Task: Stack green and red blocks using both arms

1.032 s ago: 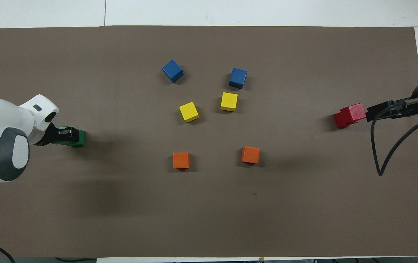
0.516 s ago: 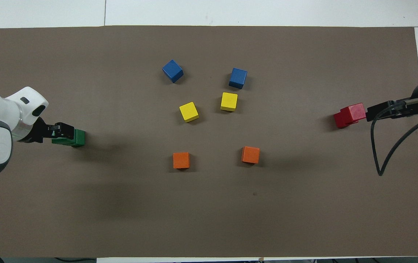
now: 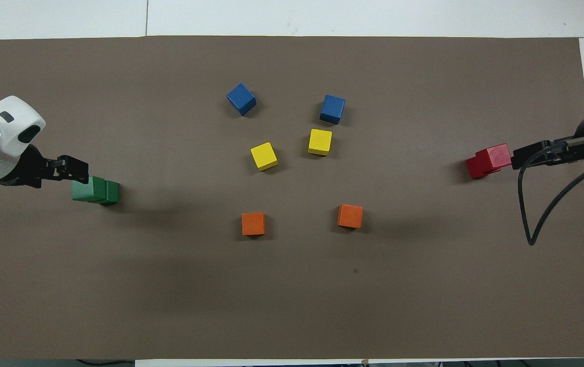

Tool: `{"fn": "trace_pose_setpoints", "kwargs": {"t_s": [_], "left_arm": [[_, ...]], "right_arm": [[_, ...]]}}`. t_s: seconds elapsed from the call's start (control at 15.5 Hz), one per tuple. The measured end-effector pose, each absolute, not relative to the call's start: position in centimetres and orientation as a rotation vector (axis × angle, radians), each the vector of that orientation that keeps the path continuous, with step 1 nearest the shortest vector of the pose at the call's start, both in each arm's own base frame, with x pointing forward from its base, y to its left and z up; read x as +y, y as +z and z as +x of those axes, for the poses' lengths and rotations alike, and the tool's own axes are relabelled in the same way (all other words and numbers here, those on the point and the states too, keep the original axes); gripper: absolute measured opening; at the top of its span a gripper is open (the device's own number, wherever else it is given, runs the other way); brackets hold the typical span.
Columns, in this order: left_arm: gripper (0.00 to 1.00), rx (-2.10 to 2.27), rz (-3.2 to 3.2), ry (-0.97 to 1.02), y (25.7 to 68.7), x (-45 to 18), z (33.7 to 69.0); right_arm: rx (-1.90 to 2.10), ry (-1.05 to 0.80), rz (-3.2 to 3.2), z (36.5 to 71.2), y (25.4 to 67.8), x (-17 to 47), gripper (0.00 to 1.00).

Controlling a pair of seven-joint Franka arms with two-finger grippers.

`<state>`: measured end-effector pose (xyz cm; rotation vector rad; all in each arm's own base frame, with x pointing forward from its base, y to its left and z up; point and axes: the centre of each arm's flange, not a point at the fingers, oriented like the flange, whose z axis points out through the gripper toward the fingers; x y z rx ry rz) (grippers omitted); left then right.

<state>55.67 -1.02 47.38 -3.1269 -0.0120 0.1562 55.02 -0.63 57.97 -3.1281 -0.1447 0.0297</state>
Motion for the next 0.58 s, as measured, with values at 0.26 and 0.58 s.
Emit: {"fn": "trace_pose_setpoints", "kwargs": {"t_s": [0.26, 0.58], "left_arm": [[1.0, 0.005, -3.125, 0.173, 48.4, -1.6, 55.6], [1.0, 0.058, -3.124, 0.155, 48.3, -3.6, 55.7]], "right_arm": [[-0.145, 0.03, -3.128, 55.0, 58.0, -0.6, 1.0], [-0.145, 0.03, -3.128, 55.0, 58.0, -0.6, 1.0]]}}
